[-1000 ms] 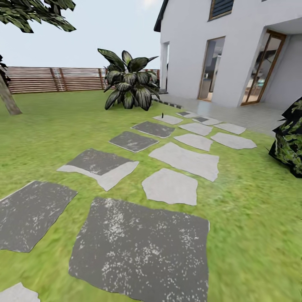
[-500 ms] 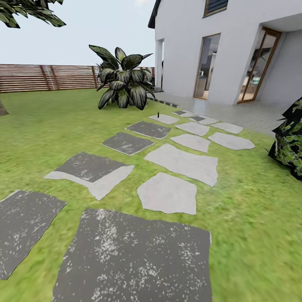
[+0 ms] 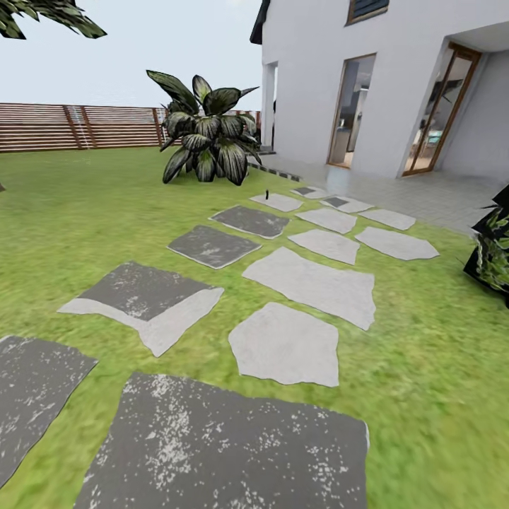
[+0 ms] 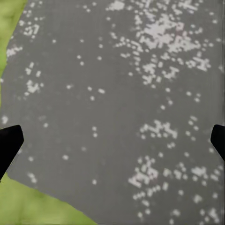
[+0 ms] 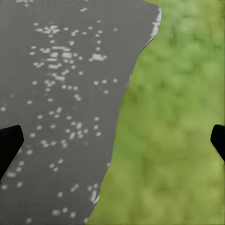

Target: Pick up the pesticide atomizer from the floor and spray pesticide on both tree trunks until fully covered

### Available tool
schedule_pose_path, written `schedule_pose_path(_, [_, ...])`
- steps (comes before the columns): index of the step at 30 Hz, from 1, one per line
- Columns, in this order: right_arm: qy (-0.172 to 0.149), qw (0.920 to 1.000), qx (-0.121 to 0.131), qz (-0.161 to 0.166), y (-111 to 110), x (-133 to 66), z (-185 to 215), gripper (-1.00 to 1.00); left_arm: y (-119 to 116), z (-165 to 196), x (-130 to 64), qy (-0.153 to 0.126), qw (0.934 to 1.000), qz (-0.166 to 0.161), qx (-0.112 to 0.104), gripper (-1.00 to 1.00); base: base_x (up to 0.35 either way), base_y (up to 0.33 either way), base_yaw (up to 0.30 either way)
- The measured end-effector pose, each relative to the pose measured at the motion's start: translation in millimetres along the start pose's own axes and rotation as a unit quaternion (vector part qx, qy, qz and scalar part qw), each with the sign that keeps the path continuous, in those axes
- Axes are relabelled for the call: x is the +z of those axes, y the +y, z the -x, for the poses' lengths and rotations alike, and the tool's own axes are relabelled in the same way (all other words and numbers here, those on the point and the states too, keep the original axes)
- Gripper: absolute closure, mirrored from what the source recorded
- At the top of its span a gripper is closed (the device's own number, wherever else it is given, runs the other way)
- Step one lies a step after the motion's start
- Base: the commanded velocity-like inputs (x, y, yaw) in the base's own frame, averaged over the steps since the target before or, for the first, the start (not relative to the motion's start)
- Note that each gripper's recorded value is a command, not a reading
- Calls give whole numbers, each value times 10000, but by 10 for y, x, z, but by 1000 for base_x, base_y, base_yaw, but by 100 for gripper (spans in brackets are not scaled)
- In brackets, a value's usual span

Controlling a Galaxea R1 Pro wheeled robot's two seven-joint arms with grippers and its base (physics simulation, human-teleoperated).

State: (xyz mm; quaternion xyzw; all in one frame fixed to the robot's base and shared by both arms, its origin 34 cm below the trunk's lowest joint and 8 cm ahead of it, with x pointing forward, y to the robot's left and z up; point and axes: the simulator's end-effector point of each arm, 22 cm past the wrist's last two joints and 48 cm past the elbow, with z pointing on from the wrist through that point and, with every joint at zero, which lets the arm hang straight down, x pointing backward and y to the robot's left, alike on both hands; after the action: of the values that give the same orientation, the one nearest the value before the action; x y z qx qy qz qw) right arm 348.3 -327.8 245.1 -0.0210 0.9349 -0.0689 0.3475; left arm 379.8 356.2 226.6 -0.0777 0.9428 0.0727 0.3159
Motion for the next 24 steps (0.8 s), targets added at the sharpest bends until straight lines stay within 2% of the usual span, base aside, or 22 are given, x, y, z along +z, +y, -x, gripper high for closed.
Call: schedule_pose_path(24, [-10, 10000, 1, -4, -6, 1, 7, -100, -14, -2, -1, 1, 10000, -11, 2, -100, 339, 0, 0])
